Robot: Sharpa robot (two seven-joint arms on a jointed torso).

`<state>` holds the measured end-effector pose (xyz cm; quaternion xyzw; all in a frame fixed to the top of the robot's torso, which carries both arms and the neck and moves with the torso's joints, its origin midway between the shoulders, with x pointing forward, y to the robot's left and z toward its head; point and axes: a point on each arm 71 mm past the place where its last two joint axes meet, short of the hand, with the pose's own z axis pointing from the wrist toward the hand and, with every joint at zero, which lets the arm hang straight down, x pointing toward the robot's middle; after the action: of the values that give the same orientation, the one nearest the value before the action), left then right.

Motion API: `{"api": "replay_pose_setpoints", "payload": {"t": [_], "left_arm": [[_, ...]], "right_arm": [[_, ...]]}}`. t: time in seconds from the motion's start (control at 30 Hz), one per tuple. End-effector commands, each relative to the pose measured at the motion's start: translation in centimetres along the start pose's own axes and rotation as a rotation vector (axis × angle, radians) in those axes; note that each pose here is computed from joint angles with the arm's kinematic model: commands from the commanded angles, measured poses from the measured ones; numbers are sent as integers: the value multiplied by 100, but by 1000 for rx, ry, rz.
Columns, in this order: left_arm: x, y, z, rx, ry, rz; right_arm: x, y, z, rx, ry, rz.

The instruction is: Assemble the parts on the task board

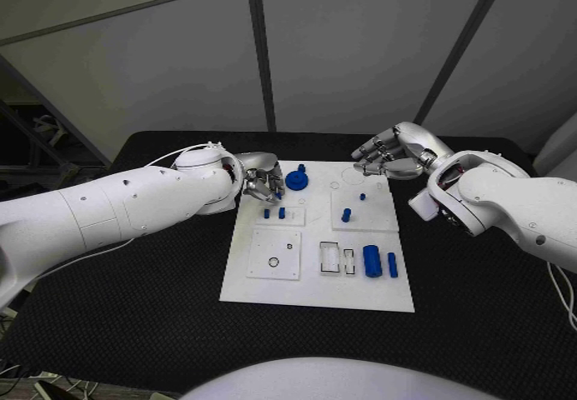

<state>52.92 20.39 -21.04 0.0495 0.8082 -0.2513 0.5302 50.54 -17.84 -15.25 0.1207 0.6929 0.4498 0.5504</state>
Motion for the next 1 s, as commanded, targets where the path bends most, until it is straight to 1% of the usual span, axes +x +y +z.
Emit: {"api": "replay_pose_setpoints", "payload": {"t": [0.03, 0.73, 1.0], "left_arm": [[-4, 0, 1, 1, 6, 0], [-15, 9, -10, 5, -5, -1], [-19, -6, -15, 17, -12, -7]], "right_arm": [[-1, 15, 5, -7, 4, -1], [-1, 14, 8, -7, 3, -1], [-4, 9, 11, -5, 3, -2]]}}
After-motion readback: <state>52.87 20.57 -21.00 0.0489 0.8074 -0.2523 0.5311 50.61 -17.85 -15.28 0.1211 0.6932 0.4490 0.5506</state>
